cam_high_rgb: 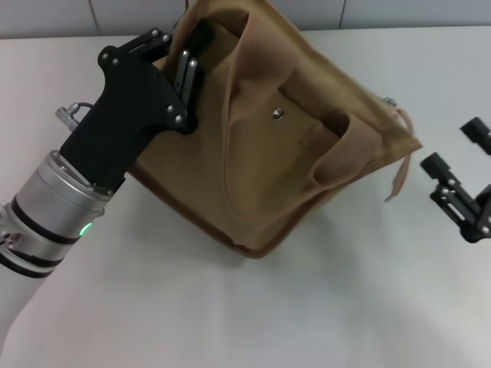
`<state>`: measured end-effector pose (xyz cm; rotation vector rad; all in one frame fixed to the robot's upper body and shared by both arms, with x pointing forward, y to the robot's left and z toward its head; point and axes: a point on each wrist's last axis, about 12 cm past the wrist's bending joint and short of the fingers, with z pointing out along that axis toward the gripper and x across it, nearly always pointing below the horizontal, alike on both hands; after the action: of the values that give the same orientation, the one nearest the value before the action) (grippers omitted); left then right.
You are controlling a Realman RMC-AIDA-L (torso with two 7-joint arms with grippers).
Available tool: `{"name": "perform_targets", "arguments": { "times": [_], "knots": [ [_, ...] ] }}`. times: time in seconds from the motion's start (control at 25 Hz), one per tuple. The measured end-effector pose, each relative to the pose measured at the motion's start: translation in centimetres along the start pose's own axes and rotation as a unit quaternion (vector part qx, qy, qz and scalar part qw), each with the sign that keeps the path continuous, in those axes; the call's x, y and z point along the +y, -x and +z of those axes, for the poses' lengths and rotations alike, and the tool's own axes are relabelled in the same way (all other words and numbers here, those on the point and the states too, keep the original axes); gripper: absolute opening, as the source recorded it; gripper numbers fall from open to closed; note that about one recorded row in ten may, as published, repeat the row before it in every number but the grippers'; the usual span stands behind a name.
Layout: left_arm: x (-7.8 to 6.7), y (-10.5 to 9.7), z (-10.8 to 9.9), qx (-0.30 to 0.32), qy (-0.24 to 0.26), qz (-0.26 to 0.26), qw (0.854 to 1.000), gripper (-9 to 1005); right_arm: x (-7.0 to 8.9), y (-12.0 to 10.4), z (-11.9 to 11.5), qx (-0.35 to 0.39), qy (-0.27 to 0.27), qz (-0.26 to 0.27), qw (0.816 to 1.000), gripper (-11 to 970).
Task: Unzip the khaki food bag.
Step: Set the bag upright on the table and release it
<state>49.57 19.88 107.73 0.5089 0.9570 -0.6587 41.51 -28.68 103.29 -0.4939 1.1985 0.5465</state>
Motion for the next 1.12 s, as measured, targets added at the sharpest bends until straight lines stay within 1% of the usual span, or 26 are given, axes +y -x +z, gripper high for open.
{"name": "perform_targets", "arguments": {
  "times": [0.04, 0.08, 0.12, 0.16, 0.24, 0.28, 0.32, 0.44, 0.48, 0.52, 0.68, 0.88, 1.0, 1.04, 1.08, 1.12],
  "knots": [
    [0.0, 0.0, 0.0, -0.001, 0.000, 0.000, 1.000, 72, 0.0, -0.1, 0.2, 0.005, 0.008, 0.010, 1.000, 590],
    [0.0, 0.0, 0.1, -0.002, -0.001, 0.001, 1.000, 72, 0.3, -0.3, 0.5, 0.015, 0.033, 0.038, 0.999, 611],
    [0.0, 0.0, 0.1, -0.002, -0.001, 0.001, 1.000, 72, 0.3, -0.3, 0.5, 0.015, 0.033, 0.038, 0.999, 632],
    [0.0, 0.0, 0.1, -0.002, -0.001, 0.001, 1.000, 72, 0.4, -0.4, 0.7, 0.018, 0.041, 0.049, 0.998, 653],
    [0.1, 0.1, 0.1, -0.005, -0.002, 0.002, 1.000, 72, 0.6, -0.6, 0.7, 0.029, 0.053, 0.079, 0.995, 628],
    [0.1, 0.1, 0.2, -0.006, -0.003, 0.003, 1.000, 72, 0.8, -0.9, 0.5, 0.041, 0.050, 0.100, 0.993, 616],
    [0.1, 0.1, 0.2, -0.006, -0.003, 0.003, 1.000, 72, 0.8, -0.9, 0.5, 0.041, 0.050, 0.100, 0.993, 610],
    [0.2, 0.1, 0.4, -0.008, -0.006, 0.004, 1.000, 72, 0.9, -1.4, 0.4, 0.063, 0.042, 0.127, 0.989, 594],
    [0.2, 0.2, 0.6, -0.009, -0.009, 0.004, 1.000, 72, 0.9, -1.8, 0.8, 0.076, 0.040, 0.146, 0.986, 588],
    [0.2, 0.2, 0.6, -0.009, -0.009, 0.004, 1.000, 72, 0.9, -1.8, 0.8, 0.076, 0.040, 0.146, 0.986, 588],
    [0.1, 0.2, 0.7, -0.010, -0.017, 0.002, 1.000, 72, 0.7, -2.3, 1.9, 0.091, 0.040, 0.181, 0.979, 588],
    [0.0, 0.2, 0.9, -0.011, -0.022, 0.002, 1.000, 72, 0.6, -2.5, 3.3, 0.089, 0.049, 0.184, 0.978, 587],
    [0.0, 0.1, 0.8, -0.010, -0.022, 0.001, 1.000, 72, 0.7, -2.4, 3.2, 0.081, 0.041, 0.172, 0.981, 511],
    [-0.1, 0.1, 0.7, -0.008, -0.022, 0.001, 1.000, 72, 0.7, -2.3, 3.0, 0.072, 0.033, 0.159, 0.984, 485],
    [-0.1, 0.1, 0.5, -0.005, -0.023, 0.000, 1.000, 72, 0.6, -1.9, 2.5, 0.048, 0.006, 0.131, 0.990, 460],
    [-0.2, 0.0, 0.2, -0.001, -0.024, 0.000, 1.000, 72, 0.6, -1.9, 2.5, 0.048, 0.006, 0.131, 0.990, 434]
  ]
}}
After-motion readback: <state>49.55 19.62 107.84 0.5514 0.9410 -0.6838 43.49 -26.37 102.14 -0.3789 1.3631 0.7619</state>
